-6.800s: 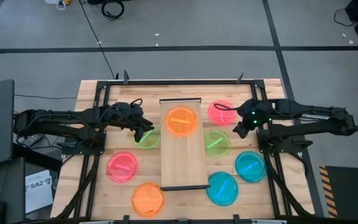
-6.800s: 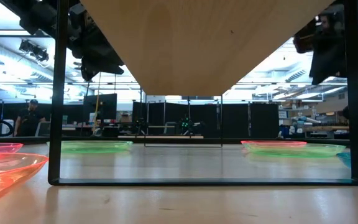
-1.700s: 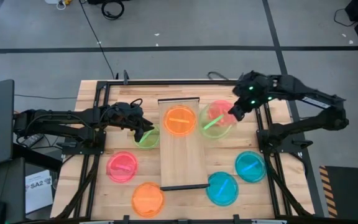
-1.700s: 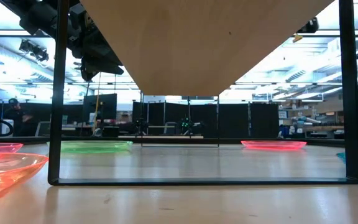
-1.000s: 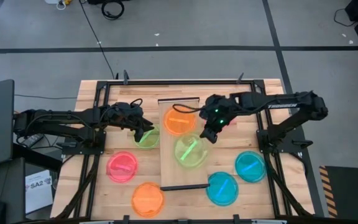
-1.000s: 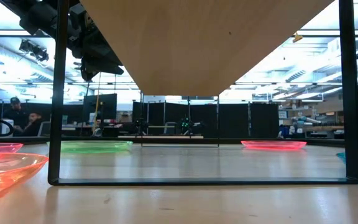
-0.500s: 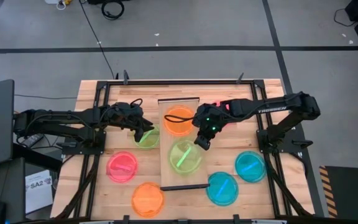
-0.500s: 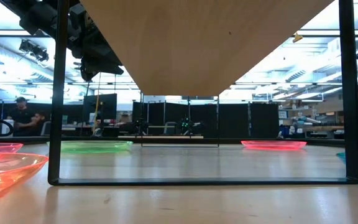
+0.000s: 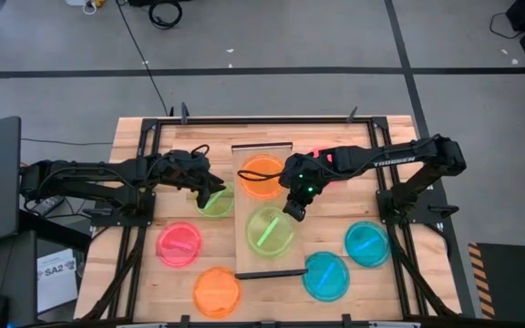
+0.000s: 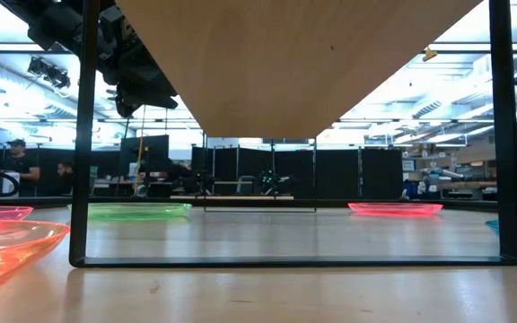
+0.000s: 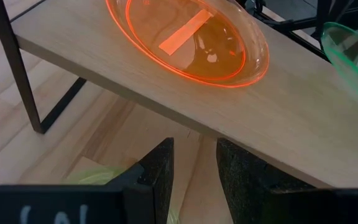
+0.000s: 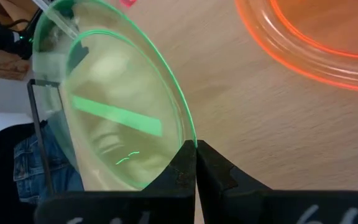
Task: Place and stack plates onto a shelf
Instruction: Put the right green plate on the shelf
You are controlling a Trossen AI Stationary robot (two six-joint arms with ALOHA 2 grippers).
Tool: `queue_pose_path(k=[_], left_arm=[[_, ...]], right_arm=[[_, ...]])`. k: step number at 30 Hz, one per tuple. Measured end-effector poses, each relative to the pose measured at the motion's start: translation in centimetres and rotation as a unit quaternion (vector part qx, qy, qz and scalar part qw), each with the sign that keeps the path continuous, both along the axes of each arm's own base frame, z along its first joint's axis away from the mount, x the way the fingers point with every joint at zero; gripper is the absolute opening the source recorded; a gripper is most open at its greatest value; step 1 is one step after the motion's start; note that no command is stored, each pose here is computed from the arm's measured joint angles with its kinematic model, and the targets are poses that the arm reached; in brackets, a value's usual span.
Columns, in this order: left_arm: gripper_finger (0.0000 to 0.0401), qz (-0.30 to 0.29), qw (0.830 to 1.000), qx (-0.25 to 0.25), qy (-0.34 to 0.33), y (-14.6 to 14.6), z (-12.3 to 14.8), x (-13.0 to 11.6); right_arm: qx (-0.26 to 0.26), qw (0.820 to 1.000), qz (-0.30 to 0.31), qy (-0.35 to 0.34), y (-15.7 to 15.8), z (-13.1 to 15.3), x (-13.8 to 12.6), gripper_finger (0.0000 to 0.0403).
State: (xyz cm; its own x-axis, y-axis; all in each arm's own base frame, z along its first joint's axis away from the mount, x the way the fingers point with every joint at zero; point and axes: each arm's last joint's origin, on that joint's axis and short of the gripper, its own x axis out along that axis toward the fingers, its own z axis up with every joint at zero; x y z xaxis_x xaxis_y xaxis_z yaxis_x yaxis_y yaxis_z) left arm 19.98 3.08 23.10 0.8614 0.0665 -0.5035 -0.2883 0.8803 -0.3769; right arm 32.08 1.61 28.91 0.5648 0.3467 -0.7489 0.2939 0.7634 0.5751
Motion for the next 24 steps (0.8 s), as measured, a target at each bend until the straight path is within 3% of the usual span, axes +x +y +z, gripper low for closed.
queue_pose_path(k=[24], left_arm=[[0.0128, 0.000, 1.000, 0.000, 0.000, 0.0, 0.0, 0.0]], right_arm=[[-0.017, 1.000, 0.003, -0.002, 0.9, 0.0, -0.1, 0.0015]])
